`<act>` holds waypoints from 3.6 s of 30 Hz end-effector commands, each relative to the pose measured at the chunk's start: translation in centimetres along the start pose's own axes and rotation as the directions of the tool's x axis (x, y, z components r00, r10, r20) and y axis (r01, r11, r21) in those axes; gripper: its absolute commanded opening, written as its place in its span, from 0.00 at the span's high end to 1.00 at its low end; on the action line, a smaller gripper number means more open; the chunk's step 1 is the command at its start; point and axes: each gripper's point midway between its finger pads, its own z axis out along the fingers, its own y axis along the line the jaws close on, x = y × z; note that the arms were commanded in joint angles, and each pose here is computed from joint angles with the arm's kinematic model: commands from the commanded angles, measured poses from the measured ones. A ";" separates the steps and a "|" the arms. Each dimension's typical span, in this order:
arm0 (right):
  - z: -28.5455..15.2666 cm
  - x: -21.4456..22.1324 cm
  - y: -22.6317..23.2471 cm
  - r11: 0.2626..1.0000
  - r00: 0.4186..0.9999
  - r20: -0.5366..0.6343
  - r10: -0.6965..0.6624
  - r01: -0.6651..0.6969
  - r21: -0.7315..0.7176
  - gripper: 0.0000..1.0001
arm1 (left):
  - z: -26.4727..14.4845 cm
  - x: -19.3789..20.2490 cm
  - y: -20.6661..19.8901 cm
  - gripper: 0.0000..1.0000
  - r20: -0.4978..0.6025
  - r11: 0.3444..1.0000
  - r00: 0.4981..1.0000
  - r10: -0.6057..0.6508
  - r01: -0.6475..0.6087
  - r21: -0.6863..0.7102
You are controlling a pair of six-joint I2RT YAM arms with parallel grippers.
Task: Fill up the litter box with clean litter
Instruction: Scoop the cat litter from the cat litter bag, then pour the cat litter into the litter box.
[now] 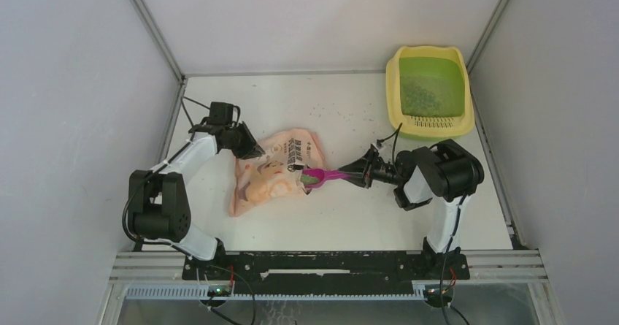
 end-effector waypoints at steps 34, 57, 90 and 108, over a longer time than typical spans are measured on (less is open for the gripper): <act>-9.8 -1.3 3.7 0.979 0.975 0.135 -0.178 0.190 -0.080 1.00 | -2.7 -1.4 -3.8 0.81 0.046 0.996 0.998 0.031 -0.035 0.080; -26.2 -17.7 16.3 0.937 0.719 0.692 -0.065 0.283 -0.206 1.00 | -4.1 3.9 -7.5 0.75 -0.014 0.962 0.978 0.209 -0.203 0.182; -25.6 -33.8 13.1 0.588 0.511 0.527 -0.679 -0.052 0.807 1.00 | -10.9 5.3 -13.6 0.00 0.090 0.856 0.922 0.377 -0.384 0.346; -26.6 -28.1 23.8 -0.036 0.178 0.005 -0.984 -0.227 0.973 1.00 | -11.7 7.3 -14.1 0.00 0.096 0.848 0.906 0.412 -0.420 0.323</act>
